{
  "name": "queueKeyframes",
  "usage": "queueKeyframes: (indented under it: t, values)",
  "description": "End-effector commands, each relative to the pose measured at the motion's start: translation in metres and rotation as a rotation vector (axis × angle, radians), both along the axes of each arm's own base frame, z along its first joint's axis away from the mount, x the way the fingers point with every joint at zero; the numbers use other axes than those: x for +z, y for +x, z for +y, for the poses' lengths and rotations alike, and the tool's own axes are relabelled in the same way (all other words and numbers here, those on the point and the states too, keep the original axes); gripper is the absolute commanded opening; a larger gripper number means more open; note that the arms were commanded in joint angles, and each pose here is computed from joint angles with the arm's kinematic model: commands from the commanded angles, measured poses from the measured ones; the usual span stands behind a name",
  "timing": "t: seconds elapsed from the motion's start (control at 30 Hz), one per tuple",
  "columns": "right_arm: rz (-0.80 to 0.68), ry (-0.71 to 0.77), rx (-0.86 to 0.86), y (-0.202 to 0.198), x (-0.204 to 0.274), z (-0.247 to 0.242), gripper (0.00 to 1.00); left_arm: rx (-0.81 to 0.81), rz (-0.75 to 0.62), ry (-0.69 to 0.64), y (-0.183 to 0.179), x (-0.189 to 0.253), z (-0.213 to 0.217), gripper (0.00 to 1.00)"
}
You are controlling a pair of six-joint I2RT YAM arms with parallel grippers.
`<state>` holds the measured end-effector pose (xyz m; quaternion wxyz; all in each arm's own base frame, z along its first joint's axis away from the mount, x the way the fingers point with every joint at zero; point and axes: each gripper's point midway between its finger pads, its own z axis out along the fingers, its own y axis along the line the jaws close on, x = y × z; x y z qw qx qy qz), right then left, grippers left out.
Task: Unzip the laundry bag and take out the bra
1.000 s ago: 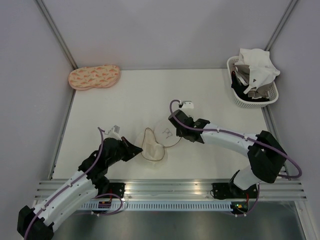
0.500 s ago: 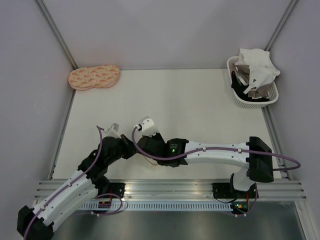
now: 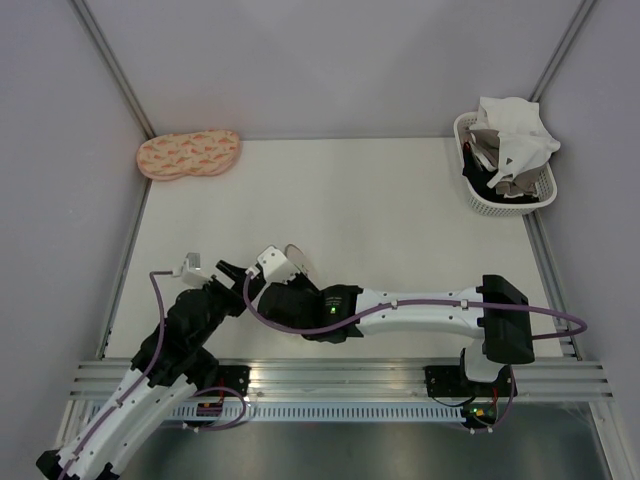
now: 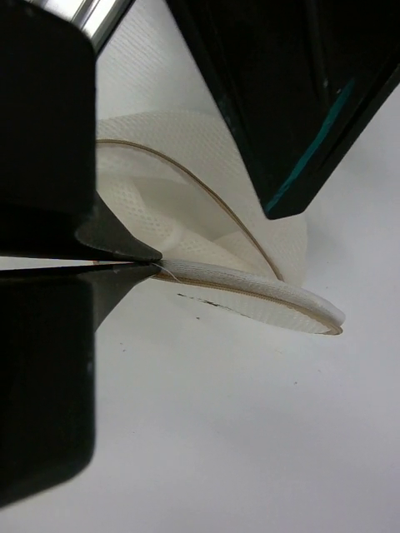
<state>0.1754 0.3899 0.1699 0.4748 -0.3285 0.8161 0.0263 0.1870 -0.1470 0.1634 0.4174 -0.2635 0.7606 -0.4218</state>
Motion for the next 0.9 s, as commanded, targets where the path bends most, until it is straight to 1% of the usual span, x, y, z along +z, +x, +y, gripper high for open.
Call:
queueKeyframes:
  t: [0.0,0.1,0.2,0.23,0.3,0.33,0.37,0.4,0.43,0.47,0.53,0.57,0.6,0.63,0.7,0.73,0.83,0.87]
  values:
    - [-0.039,0.001,0.042,0.002,0.017,0.010,0.00,0.128,-0.012,-0.041,0.002,0.012,0.023,1.00]
    - [-0.017,-0.017,0.109,-0.004,0.011,0.018,0.00,0.167,-0.028,-0.065,0.001,0.013,0.031,1.00]
    - [0.030,-0.010,0.218,-0.017,0.006,0.030,0.00,0.191,-0.049,-0.086,0.000,0.015,0.037,1.00]
    - [0.080,0.021,0.291,-0.029,0.003,0.040,0.00,0.195,-0.055,-0.091,0.000,0.016,0.038,1.00]
    - [0.134,0.041,0.402,-0.047,0.003,0.049,0.14,0.200,-0.057,-0.091,0.000,0.015,0.039,1.00]
    - [0.162,0.068,0.451,-0.055,0.005,0.056,0.25,0.198,-0.056,-0.091,0.000,0.014,0.039,1.00]
    - [0.225,0.092,0.537,-0.072,0.005,0.062,0.33,0.197,-0.052,-0.089,0.000,0.012,0.038,1.00]
    - [0.245,0.107,0.569,-0.079,0.008,0.066,0.45,0.189,-0.046,-0.088,0.000,0.011,0.037,1.00]
    - [0.274,0.120,0.593,-0.086,0.009,0.067,0.53,0.182,-0.036,-0.082,0.000,0.009,0.035,1.00]
    - [0.311,0.143,0.631,-0.094,0.013,0.069,0.67,0.174,-0.038,-0.077,0.000,0.010,0.033,1.00]
    - [0.310,0.187,0.614,-0.093,0.025,0.067,0.70,0.137,-0.035,-0.045,0.000,0.008,0.027,1.00]
    - [0.302,0.201,0.600,-0.091,0.029,0.065,0.74,0.124,-0.042,-0.042,0.001,0.010,0.025,1.00]
    - [0.281,0.209,0.558,-0.082,0.031,0.059,0.76,0.093,-0.049,-0.037,0.000,0.013,0.020,1.00]
    - [0.261,0.261,0.523,-0.077,0.047,0.054,0.77,0.068,-0.040,0.002,0.000,0.007,0.016,1.00]
    - [0.220,0.280,0.442,-0.059,0.053,0.039,0.77,0.019,-0.042,0.018,-0.001,0.009,0.008,0.99]
    - [0.195,0.329,0.415,-0.055,0.069,0.031,0.77,-0.008,-0.038,0.061,0.001,0.003,0.005,1.00]
    - [0.126,0.345,0.307,-0.038,0.086,0.002,0.77,-0.095,-0.074,0.105,0.001,0.006,-0.009,1.00]
    - [0.118,0.347,0.276,-0.034,0.088,-0.004,0.77,-0.143,-0.064,0.123,0.000,0.001,-0.016,1.00]
